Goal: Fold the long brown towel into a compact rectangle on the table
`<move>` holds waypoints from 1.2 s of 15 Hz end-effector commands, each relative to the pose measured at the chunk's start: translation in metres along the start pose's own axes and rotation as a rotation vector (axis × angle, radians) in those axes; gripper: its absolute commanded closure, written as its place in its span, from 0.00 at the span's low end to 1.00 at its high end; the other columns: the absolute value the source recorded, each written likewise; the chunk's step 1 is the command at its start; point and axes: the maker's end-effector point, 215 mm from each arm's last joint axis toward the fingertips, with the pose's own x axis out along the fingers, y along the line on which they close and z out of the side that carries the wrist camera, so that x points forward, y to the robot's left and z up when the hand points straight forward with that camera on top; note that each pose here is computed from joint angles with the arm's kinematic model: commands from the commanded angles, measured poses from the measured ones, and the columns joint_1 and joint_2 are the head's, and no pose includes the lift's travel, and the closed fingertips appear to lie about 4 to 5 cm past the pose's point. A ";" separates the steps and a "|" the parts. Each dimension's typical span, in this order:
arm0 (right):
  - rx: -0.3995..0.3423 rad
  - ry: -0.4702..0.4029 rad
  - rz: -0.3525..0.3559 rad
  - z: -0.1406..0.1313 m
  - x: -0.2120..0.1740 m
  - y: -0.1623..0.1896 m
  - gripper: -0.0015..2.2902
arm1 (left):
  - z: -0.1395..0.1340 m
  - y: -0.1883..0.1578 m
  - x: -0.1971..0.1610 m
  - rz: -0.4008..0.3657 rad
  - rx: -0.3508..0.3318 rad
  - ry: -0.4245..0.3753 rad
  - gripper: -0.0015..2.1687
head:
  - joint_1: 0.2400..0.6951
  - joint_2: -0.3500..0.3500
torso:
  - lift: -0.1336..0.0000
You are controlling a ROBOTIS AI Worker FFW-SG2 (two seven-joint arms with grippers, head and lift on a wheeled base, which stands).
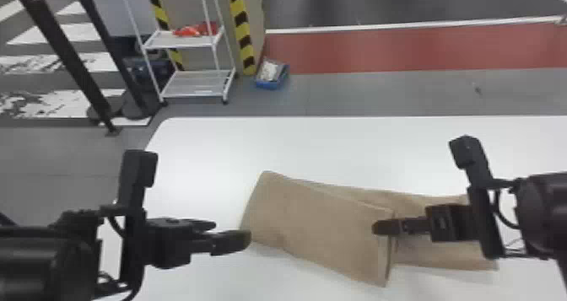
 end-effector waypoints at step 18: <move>-0.019 0.008 -0.007 -0.004 -0.007 -0.004 0.36 | -0.007 0.004 0.001 0.002 -0.017 0.014 0.03 | 1.00 0.72 | 0.07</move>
